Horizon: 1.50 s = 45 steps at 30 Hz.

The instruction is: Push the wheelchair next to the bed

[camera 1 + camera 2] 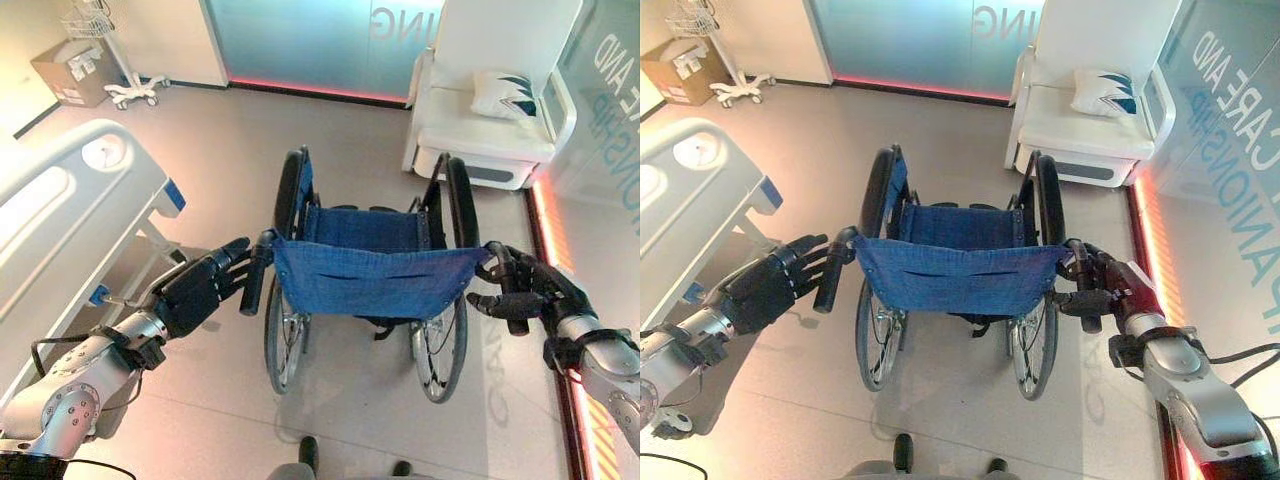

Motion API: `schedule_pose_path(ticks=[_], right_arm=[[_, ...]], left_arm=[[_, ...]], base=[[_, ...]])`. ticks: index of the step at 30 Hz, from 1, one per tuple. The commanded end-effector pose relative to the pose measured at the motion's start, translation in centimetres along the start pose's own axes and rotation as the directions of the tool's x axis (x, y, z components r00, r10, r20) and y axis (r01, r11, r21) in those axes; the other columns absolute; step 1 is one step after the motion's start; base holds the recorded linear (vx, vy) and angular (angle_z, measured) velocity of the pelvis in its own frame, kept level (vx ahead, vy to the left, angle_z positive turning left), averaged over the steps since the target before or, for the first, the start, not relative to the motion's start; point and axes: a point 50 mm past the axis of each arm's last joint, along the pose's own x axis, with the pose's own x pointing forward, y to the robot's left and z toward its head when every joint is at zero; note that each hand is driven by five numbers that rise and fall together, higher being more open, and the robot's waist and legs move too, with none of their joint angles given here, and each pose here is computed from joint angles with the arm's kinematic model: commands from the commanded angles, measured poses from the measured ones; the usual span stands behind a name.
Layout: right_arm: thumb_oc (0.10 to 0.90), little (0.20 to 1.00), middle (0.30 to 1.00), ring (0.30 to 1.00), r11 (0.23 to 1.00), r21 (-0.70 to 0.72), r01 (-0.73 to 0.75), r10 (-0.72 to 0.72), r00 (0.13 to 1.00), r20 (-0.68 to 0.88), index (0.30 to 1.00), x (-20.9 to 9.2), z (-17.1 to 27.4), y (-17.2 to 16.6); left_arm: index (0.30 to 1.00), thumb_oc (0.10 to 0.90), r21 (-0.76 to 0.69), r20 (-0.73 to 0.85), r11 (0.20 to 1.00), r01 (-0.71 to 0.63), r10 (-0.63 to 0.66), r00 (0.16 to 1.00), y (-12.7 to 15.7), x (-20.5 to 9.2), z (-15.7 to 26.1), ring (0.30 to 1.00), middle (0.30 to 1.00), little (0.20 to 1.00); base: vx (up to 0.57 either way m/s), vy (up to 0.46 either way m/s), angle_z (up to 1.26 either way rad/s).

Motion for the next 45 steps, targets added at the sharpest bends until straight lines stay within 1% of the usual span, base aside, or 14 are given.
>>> schedule_pose_path(ticks=[1, 8, 10, 11, 12, 19, 22, 23, 24, 29, 34, 37, 40, 45], right_arm=[[0.800, 0.900, 0.900, 0.900, 0.986, -0.015, 0.164, -0.155, 0.957, 0.244, 0.900, 1.2, 5.3, -2.0], [0.800, 0.900, 0.900, 0.900, 0.990, 0.016, 0.139, -0.140, 0.986, 0.085, 0.900, 2.1, 2.8, -1.5], [0.555, 0.533, 0.533, 0.533, 0.990, 0.021, 0.143, -0.144, 0.988, 0.058, 0.533, 2.5, 2.4, -1.3], [0.532, 0.498, 0.498, 0.498, 0.990, 0.022, 0.143, -0.144, 0.988, 0.058, 0.498, 2.5, 2.4, -1.3], [0.400, 0.300, 0.300, 0.300, 0.990, 0.022, 0.142, -0.143, 0.988, 0.053, 0.300, 2.7, 2.4, -1.2], [0.400, 0.300, 0.300, 0.300, 0.989, 0.039, 0.141, -0.144, 0.987, 0.074, 0.300, 3.4, 3.5, -0.9], [0.400, 0.300, 0.300, 0.300, 0.989, 0.043, 0.143, -0.146, 0.986, 0.077, 0.300, 3.3, 3.8, -1.0], [0.400, 0.300, 0.300, 0.300, 0.989, 0.043, 0.143, -0.146, 0.986, 0.077, 0.300, 3.3, 3.8, -1.0], [0.400, 0.300, 0.300, 0.300, 0.989, 0.046, 0.140, -0.143, 0.987, 0.079, 0.300, 3.2, 4.0, -1.1], [0.400, 0.300, 0.300, 0.300, 0.990, 0.047, 0.132, -0.135, 0.988, 0.077, 0.300, 3.1, 4.1, -1.2], [0.400, 0.300, 0.300, 0.300, 0.991, 0.051, 0.128, -0.132, 0.988, 0.085, 0.300, 3.1, 4.2, -1.2], [0.400, 0.300, 0.300, 0.300, 0.991, 0.049, 0.122, -0.126, 0.988, 0.089, 0.300, 3.1, 4.3, -1.0], [0.400, 0.300, 0.300, 0.300, 0.992, 0.049, 0.117, -0.121, 0.989, 0.089, 0.300, 3.1, 4.2, -1.0], [0.400, 0.300, 0.300, 0.300, 0.992, 0.051, 0.113, -0.116, 0.990, 0.081, 0.300, 3.1, 4.0, -0.9]], left_arm=[[0.900, 0.800, 0.054, 0.204, 0.972, 0.229, -0.235, 0.950, -3.8, 1.7, 4.1, 0.900, 0.900, 0.900], [0.900, 0.800, 0.056, 0.184, 0.967, 0.247, -0.253, 0.950, -4.0, 1.9, 4.0, 0.900, 0.900, 0.900], [0.900, 0.800, 0.062, 0.174, 0.966, 0.251, -0.258, 0.950, -4.1, 2.1, 4.0, 0.900, 0.900, 0.900], [0.900, 0.800, 0.063, 0.174, 0.966, 0.251, -0.258, 0.950, -4.1, 2.1, 4.1, 0.900, 0.900, 0.900], [0.900, 0.800, 0.068, 0.168, 0.965, 0.253, -0.261, 0.951, -4.2, 2.3, 4.1, 0.900, 0.900, 0.900], [0.900, 0.800, 0.119, 0.095, 0.961, 0.251, -0.262, 0.960, -4.1, 2.6, 3.8, 0.900, 0.900, 0.900], [0.900, 0.800, 0.202, -0.040, 0.952, 0.229, -0.225, 0.974, -3.4, 2.5, 2.9, 0.900, 0.900, 0.900], [0.900, 0.800, 0.202, -0.040, 0.952, 0.229, -0.225, 0.973, -3.4, 2.5, 2.9, 0.900, 0.900, 0.900], [0.900, 0.800, 0.253, -0.106, 0.947, 0.200, -0.179, 0.978, -2.7, 2.2, 2.8, 0.900, 0.900, 0.900], [0.900, 0.800, 0.240, -0.162, 0.953, 0.184, -0.148, 0.976, -1.9, 1.7, 3.4, 0.900, 0.900, 0.900], [0.900, 0.800, 0.244, -0.221, 0.938, 0.247, -0.194, 0.956, -2.4, 1.7, 3.5, 0.900, 0.900, 0.900], [0.900, 0.800, 0.226, -0.233, 0.934, 0.277, -0.224, 0.946, -3.1, 1.9, 3.4, 0.900, 0.900, 0.900], [0.900, 0.800, 0.207, -0.221, 0.941, 0.268, -0.222, 0.950, -3.3, 2.0, 3.5, 0.900, 0.900, 0.900], [0.900, 0.800, 0.123, -0.119, 0.958, 0.257, -0.243, 0.963, -4.2, 2.5, 4.2, 0.900, 0.900, 0.900]], base=[[0.04, 0.010, 0.03], [0.03, 0.004, 0.04], [0.01, 0.000, 0.02], [0.02, -0.003, 0.05], [0.02, -0.007, 0.07], [0.02, -0.006, 0.03], [0.01, -0.010, 0.05], [-0.01, -0.006, 0.04], [0.00, 0.000, 0.00], [0.00, 0.000, 0.00], [0.00, 0.000, 0.00], [0.00, 0.000, 0.00], [0.00, 0.000, 0.00], [0.00, 0.000, 0.00]])
